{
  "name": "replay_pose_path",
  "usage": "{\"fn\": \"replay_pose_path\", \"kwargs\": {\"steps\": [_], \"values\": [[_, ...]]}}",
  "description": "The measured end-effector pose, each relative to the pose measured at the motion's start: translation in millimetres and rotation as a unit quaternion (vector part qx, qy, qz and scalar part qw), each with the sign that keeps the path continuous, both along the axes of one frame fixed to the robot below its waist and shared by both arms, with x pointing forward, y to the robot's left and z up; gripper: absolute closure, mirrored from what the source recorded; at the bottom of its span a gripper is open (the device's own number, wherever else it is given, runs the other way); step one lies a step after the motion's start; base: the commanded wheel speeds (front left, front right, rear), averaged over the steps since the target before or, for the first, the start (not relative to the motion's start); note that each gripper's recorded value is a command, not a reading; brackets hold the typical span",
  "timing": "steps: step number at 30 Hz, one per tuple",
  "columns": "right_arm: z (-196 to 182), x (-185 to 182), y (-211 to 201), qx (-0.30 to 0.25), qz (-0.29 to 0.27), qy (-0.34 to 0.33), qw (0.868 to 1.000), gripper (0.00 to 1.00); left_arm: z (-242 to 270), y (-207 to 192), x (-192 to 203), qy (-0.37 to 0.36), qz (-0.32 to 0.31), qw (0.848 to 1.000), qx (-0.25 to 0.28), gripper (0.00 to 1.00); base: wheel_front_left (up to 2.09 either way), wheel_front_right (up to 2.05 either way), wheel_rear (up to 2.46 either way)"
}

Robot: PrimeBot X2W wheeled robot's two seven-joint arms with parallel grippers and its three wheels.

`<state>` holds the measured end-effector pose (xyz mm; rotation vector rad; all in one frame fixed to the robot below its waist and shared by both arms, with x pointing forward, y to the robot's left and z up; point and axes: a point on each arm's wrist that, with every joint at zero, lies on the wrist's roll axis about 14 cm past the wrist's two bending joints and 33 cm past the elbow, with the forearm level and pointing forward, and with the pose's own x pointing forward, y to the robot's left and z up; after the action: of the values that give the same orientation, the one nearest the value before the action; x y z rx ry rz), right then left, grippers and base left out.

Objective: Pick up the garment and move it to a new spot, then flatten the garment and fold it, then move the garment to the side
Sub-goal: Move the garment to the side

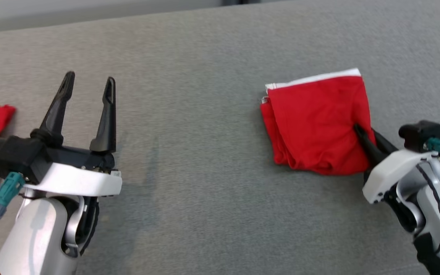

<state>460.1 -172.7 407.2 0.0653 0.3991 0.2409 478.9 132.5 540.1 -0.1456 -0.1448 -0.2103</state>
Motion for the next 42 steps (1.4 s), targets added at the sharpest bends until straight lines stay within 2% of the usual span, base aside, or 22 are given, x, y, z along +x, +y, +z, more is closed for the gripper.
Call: {"fn": "replay_pose_path", "kwargs": {"steps": [6, 10, 18, 24, 25, 26, 27, 29, 30, 37, 42], "values": [[1, 20, -42, -0.043, -0.02, -0.007, 0.999, 1.0, -10, -39, 30, 0.003, -0.056, 0.998, 0.0, 0.0, 0.0, 0.0, 0.0], [-5, 25, -91, -0.098, -0.041, 0.005, 0.994, 1.0, -25, -63, 43, 0.015, -0.091, 0.996, -0.005, 0.0, 0.0, 0.0, 0.0], [2, 31, -182, -0.199, -0.091, 0.021, 0.975, 1.0, -51, -97, 62, 0.03, -0.141, 0.99, -0.008, 0.0, 0.0, 0.0, 0.0], [6, 46, -211, -0.252, -0.095, 0.013, 0.963, 1.0, -69, -106, 70, 0.04, -0.156, 0.987, -0.009, 0.0, 0.0, 0.0, 0.0], [4, 46, -213, -0.254, -0.097, 0.015, 0.962, 0.88, -71, -107, 71, 0.041, -0.157, 0.987, -0.009, 0.0, 0.0, 0.0, 0.0], [2, 47, -216, -0.258, -0.099, 0.017, 0.961, 0.69, -72, -108, 71, 0.04, -0.158, 0.987, -0.008, 0.0, 0.0, 0.0, 0.0], [1, 47, -219, -0.263, -0.102, 0.019, 0.959, 0.69, -72, -107, 71, 0.04, -0.158, 0.987, -0.007, 0.0, 0.0, 0.0, 0.0], [2, 49, -228, -0.266, -0.116, 0.015, 0.957, 0.51, -74, -106, 71, 0.041, -0.157, 0.987, -0.006, 0.0, 0.0, 0.0, 0.0], [3, 50, -232, -0.269, -0.122, 0.014, 0.955, 0.0, -74, -105, 71, 0.042, -0.156, 0.987, -0.005, 0.0, 0.0, 0.0, 0.0], [3, 48, -240, -0.253, -0.159, 0.009, 0.954, 0.0, -70, -99, 71, 0.037, -0.147, 0.988, -0.002, 0.0, 0.0, 0.0, 0.0], [27, 54, -224, -0.211, -0.175, -0.041, 0.961, 0.0, -63, -94, 63, 0.038, -0.134, 0.99, -0.006, 0.0, 0.0, 0.0, 0.0]]}}
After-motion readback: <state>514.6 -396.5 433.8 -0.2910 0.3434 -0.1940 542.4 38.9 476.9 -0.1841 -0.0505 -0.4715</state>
